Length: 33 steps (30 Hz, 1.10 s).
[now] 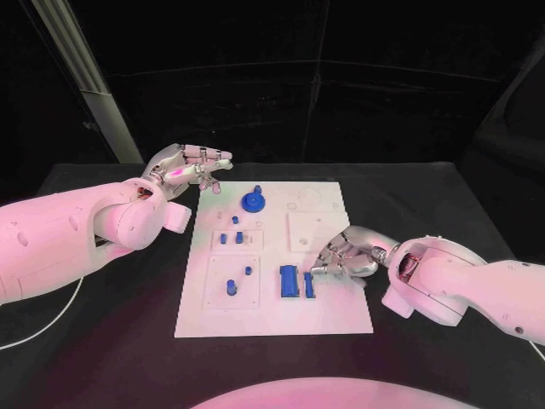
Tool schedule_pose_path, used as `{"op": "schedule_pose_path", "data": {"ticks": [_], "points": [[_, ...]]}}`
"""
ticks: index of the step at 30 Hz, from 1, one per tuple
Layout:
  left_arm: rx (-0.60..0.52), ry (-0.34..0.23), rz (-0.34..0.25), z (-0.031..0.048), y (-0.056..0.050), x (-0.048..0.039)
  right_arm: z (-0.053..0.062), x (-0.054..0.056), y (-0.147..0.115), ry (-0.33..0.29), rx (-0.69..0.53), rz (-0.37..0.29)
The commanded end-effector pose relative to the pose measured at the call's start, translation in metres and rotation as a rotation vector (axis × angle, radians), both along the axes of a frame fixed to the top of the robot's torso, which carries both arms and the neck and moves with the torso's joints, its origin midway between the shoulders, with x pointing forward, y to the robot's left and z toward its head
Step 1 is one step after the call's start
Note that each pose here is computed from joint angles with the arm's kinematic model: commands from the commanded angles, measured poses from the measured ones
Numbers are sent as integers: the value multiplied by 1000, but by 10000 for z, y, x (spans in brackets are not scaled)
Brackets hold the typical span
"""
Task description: Assemble the parts on the task board
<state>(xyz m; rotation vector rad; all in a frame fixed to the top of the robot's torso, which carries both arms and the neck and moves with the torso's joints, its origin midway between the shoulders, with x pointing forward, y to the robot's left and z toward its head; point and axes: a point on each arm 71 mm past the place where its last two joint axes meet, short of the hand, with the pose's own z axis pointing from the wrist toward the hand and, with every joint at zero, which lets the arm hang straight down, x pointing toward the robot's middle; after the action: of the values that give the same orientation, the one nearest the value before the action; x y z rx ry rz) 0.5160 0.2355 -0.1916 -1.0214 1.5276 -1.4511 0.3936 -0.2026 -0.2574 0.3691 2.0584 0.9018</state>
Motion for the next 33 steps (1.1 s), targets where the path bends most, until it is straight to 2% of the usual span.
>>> {"op": "schedule_pose_path", "data": {"ticks": [1,7,14,16,20,25,26,30,33], "points": [[-48,0,12,18,6,18,186,188,-66,-49,355,-77],[-117,21,60,11,83,76,245,620,-278,-79,586,-215],[-178,13,118,-19,120,197,226,1055,-383,-145,706,-328],[-180,8,132,-32,126,232,222,1145,-373,-158,722,-343],[-177,-1,156,-47,130,286,216,1250,-346,-172,742,-356],[-165,-7,183,-65,122,331,202,1326,-329,-179,752,-359],[-140,17,153,-87,108,312,167,1302,-321,-163,687,-362],[-136,17,161,-106,86,285,175,1281,-300,-167,694,-373],[-127,17,177,-147,36,224,191,1232,-255,-174,709,-397]]}}
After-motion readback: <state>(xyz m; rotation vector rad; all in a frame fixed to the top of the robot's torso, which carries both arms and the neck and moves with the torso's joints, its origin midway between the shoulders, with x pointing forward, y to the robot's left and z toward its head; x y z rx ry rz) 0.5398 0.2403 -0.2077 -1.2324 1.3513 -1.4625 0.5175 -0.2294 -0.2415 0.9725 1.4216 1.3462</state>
